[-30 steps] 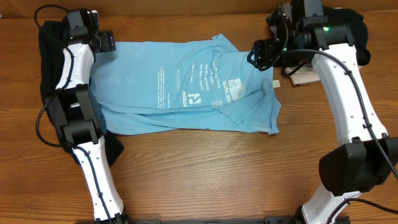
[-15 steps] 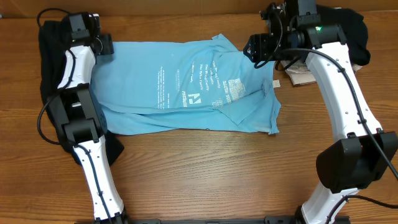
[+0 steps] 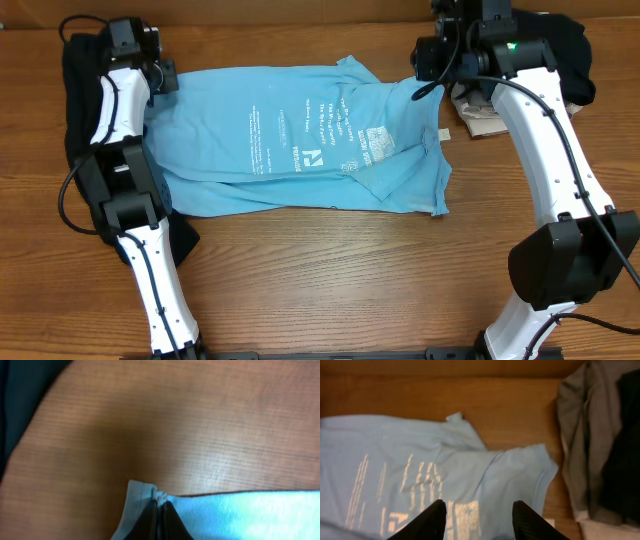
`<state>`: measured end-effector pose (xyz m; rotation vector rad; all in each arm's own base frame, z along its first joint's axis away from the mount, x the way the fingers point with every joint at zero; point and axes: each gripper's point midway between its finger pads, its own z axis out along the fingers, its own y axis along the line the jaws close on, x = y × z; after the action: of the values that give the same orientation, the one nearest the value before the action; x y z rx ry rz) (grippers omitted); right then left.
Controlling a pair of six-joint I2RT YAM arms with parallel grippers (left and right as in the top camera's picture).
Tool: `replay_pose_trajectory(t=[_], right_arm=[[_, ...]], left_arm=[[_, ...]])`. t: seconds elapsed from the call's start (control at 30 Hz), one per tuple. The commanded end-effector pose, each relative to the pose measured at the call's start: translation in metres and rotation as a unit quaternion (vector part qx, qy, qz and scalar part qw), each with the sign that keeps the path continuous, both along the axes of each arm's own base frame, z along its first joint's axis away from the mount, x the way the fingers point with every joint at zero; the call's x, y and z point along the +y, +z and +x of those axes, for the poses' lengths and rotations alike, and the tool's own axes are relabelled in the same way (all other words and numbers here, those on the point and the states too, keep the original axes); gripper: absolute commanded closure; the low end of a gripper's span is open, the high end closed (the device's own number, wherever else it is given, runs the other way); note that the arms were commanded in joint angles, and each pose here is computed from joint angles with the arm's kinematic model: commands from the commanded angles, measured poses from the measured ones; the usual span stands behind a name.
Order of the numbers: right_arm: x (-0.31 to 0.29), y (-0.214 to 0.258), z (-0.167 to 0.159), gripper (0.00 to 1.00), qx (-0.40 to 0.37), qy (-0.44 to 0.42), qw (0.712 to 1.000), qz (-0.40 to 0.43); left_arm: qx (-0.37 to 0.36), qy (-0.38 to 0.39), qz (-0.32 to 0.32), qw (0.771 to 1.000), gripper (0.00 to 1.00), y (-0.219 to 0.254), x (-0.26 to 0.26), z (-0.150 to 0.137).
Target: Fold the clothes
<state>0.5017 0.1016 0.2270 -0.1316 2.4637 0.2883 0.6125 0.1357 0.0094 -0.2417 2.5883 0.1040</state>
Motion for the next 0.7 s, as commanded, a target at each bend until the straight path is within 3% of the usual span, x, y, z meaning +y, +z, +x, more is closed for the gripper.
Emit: replay_pose_trajectory(t=[0.0, 0.17, 0.33, 0.67], right_arm=[[-0.012, -0.003, 0.015, 0.54, -0.022, -0.031, 0.999, -0.025], [-0.023, -0.013, 0.033, 0.53, -0.039, -0.058, 0.996, -0.053], [-0.022, -0.051, 0.053, 0.48, -0.027, -0.062, 0.996, -0.061], [-0.038, -0.140, 0.083, 0.47, 0.002, -0.098, 0.989, -0.109]], left_arm=[[0.026, 0.049, -0.004, 0.998, 0.96, 0.024, 0.014, -0.018], [0.048, 0.073, -0.021, 0.996, 0.96, 0.082, 0.008, -0.044], [0.068, 0.079, -0.027, 0.994, 0.96, 0.124, 0.001, -0.072], [0.070, 0.074, -0.027, 0.994, 0.96, 0.134, -0.006, -0.078]])
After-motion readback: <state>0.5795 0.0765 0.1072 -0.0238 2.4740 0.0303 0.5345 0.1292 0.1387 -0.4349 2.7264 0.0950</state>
